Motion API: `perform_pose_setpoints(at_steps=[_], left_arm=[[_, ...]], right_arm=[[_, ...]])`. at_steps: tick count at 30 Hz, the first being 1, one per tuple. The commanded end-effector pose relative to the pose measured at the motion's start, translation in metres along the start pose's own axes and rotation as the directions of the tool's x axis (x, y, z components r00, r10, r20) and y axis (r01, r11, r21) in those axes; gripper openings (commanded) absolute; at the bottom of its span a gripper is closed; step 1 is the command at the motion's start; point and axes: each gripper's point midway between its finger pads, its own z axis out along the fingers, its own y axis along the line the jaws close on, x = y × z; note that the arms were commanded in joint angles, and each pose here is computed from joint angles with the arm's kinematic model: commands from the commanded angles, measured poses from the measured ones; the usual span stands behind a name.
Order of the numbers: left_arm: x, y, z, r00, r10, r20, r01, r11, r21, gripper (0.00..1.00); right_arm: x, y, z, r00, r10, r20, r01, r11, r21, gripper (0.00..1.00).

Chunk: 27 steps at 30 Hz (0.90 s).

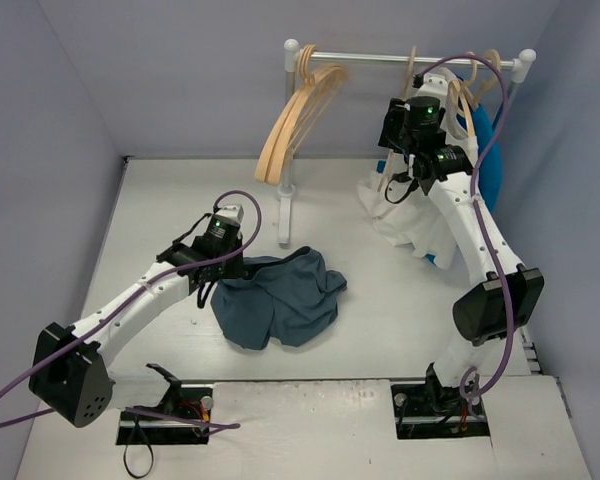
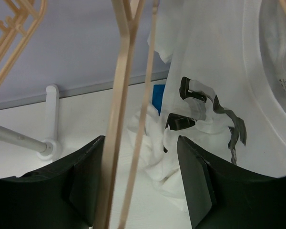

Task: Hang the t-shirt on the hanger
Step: Pick up the hanger from the clothesline.

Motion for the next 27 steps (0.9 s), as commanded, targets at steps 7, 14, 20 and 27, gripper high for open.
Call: perform_pose_setpoints(at_steps=[7,14,20,27], left_arm=[[-0.020,-0.005,-0.002,0.998,-0.018,0.063,0.017,1.000,0.018,0.00],[-0.020,-0.005,-0.003,0.998,-0.022,0.064,0.021,1.000,0.020,0.00],[-0.018,-0.003,-0.003,0.998,-0.023,0.062,0.022,1.000,0.014,0.00],[-0.020,-0.003,-0.004,0.998,-0.019,0.068,0.018,1.000,0.014,0.00]], right_arm=[[-0.059,-0.006,-0.019,0.987,-0.015,0.157,0.012,1.000,0.017,0.38],[-0.060,-0.010,-0.017,0.987,-0.018,0.161,0.013,1.000,0.028,0.14],[-0.066,-0.010,-0.019,0.984,-0.030,0.173,0.026,0.999,0.026,0.03],[-0.084,-0.013,-0.036,0.975,-0.032,0.222,0.028,0.999,0.024,0.00]])
